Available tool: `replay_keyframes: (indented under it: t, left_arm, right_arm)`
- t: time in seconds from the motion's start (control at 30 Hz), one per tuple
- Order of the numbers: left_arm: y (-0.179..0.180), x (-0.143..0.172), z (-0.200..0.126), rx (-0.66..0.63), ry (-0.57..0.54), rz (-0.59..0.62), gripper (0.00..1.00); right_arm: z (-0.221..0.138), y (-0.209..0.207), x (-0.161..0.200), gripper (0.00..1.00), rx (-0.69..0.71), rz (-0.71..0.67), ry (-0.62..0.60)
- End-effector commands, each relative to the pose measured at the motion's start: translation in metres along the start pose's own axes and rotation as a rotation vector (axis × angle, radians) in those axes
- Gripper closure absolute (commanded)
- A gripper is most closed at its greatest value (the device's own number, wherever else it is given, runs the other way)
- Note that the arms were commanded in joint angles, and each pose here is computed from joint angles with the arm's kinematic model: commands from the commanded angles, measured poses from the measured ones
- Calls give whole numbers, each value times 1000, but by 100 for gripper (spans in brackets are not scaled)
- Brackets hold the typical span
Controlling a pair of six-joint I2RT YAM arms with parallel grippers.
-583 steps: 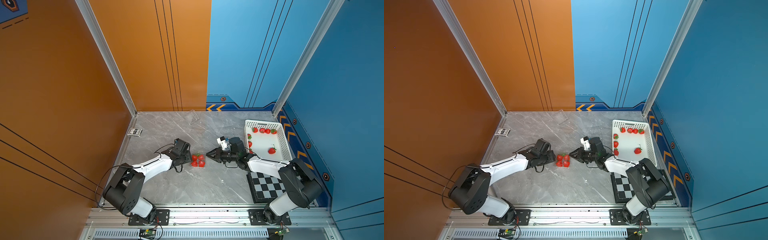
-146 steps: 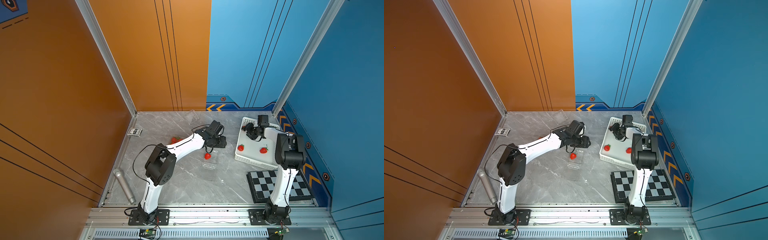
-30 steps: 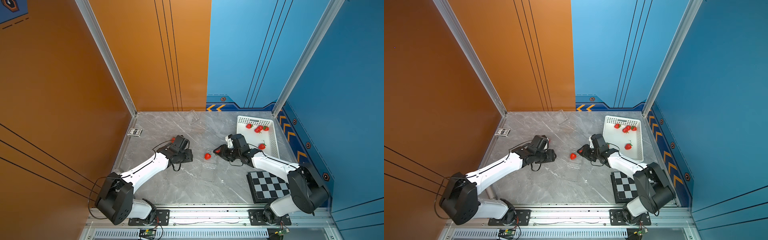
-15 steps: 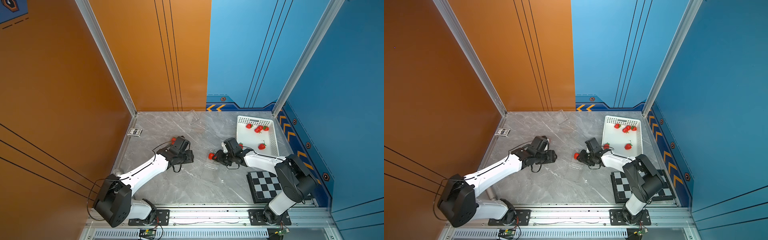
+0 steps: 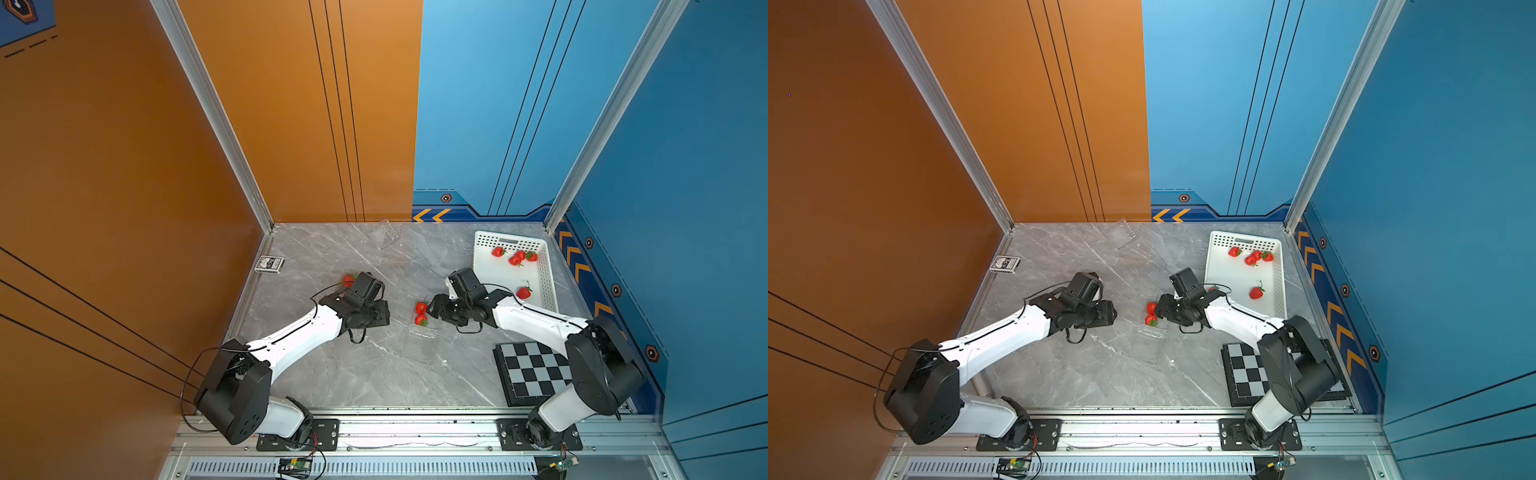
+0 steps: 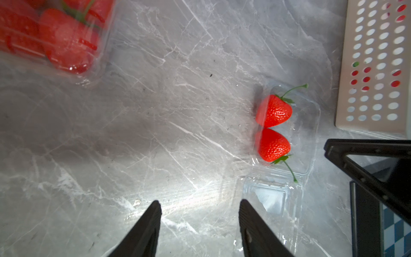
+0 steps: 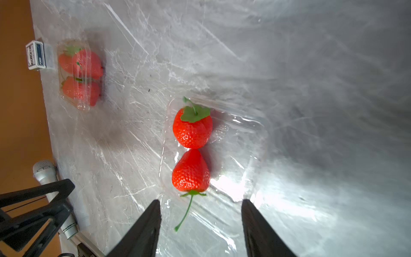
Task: Pack strawberries into containers
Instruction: Place the strawberry in the packing box, then pick up the strawberry from the basket.
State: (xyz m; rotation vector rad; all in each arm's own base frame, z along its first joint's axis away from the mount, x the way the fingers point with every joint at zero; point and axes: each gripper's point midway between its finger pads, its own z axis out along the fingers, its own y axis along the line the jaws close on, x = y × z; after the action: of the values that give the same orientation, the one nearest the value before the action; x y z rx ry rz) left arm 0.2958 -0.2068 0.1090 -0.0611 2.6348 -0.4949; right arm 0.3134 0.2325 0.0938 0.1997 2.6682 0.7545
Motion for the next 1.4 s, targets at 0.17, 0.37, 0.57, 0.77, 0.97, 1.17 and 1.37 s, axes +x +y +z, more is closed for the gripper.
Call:
replay_keyframes:
  t: [0.17, 0.37, 0.57, 0.77, 0.97, 1.17, 1.37]
  left_arm:
    - [-73, -31, -14, 78, -60, 110, 42]
    - [-148, -29, 5, 180, -13, 217, 41]
    - [-197, -20, 39, 227, 65, 288, 41]
    - [-216, -24, 61, 252, 103, 302, 41]
    - [-219, -27, 72, 254, 117, 298, 41]
    - [-216, -27, 80, 246, 129, 289, 41]
    - [-214, -25, 88, 243, 143, 284, 41]
  right_arm:
    - [-91, -67, -54, 41, 79, 86, -214]
    - [-101, -139, -85, 41, 82, 285, -250]
    - [-68, -154, -100, 41, 18, 377, -199]
    - [-35, -166, -115, 41, -9, 445, -174]
    - [-15, -165, -128, 42, -62, 467, -154]
    - [-5, -159, -129, 42, -98, 478, -139]
    - [1, -152, -116, 44, -102, 467, -104]
